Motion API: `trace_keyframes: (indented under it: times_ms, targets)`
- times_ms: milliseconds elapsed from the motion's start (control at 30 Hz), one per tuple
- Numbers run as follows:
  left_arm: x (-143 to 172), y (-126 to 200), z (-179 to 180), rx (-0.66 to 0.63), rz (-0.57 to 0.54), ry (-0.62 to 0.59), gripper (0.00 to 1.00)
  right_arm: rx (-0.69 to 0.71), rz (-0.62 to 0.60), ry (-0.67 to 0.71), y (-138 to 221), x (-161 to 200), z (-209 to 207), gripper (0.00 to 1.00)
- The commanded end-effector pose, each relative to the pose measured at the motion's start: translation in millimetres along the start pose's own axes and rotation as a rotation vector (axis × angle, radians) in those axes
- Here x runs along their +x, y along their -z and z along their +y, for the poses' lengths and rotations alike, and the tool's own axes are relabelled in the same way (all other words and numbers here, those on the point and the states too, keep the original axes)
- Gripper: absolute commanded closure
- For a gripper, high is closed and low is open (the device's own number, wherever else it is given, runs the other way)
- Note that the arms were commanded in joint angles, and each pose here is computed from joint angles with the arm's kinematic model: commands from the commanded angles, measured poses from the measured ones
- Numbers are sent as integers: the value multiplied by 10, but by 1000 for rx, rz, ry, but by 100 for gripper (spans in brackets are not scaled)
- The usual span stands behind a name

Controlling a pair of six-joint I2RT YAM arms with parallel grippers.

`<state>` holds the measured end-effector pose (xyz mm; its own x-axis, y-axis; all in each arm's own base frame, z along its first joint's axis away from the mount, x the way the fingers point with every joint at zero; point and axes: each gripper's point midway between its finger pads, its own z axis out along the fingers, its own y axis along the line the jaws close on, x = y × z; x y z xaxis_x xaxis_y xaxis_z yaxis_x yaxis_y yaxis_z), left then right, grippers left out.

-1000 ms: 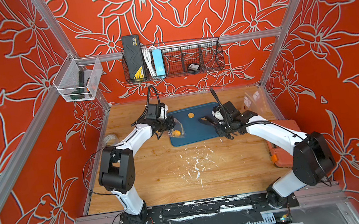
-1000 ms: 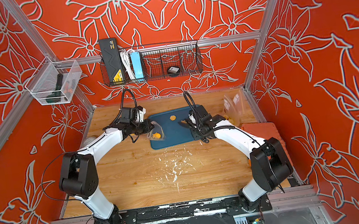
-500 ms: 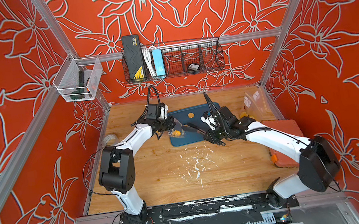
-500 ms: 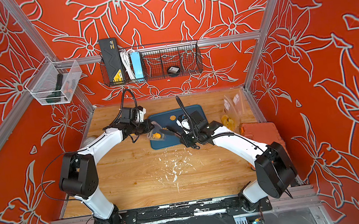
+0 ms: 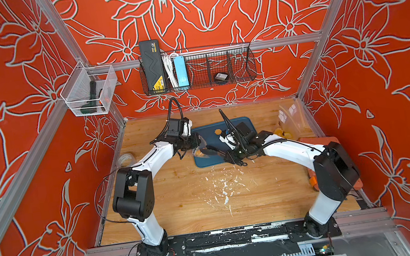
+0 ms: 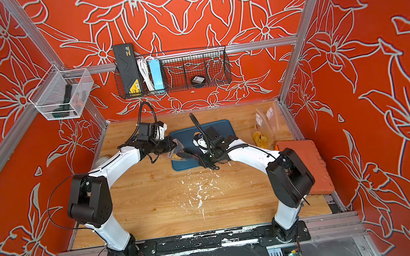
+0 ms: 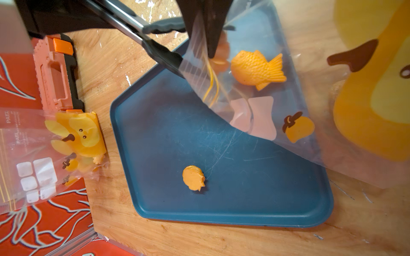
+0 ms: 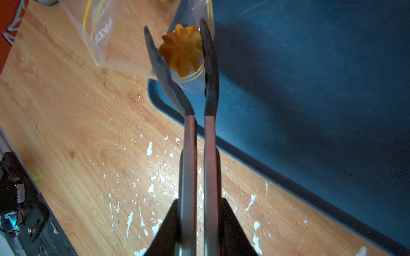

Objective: Put the cookies into a resealable bag to prevent moisture
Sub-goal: Place the cookie in the ziploc bag.

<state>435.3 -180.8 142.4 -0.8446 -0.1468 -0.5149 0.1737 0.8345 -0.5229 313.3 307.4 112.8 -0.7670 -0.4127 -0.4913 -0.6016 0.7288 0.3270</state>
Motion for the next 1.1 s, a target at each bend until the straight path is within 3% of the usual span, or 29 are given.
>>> trace_keyframes:
  times_ms: [0, 167, 300, 400, 600, 767, 933, 1067]
  targets:
    - [42, -38, -69, 29, 14, -30, 100, -37, -54, 33, -24, -297, 135, 72]
    - [33, -33, -54, 18, 10, -29, 100, -33, -47, 45, -68, -380, 166, 69]
    - [25, -20, -45, 9, 5, -31, 100, -21, -47, 53, -19, -346, 152, 55]
    - [25, -24, -44, 9, 5, -29, 100, -15, -50, 58, 28, -318, 153, 52]
    - [24, -21, -25, -2, 3, -28, 100, -5, -51, 70, 175, -228, 163, 52]
    - [-11, 12, 81, -60, -17, -13, 100, 37, -81, 87, 432, 62, 111, 57]
    - [-44, 63, 149, -76, -37, 12, 100, 180, -151, 67, 696, 318, -146, 59]
    - [-84, 120, 135, -66, -62, 14, 100, 358, -94, 2, 726, 322, -581, 59]
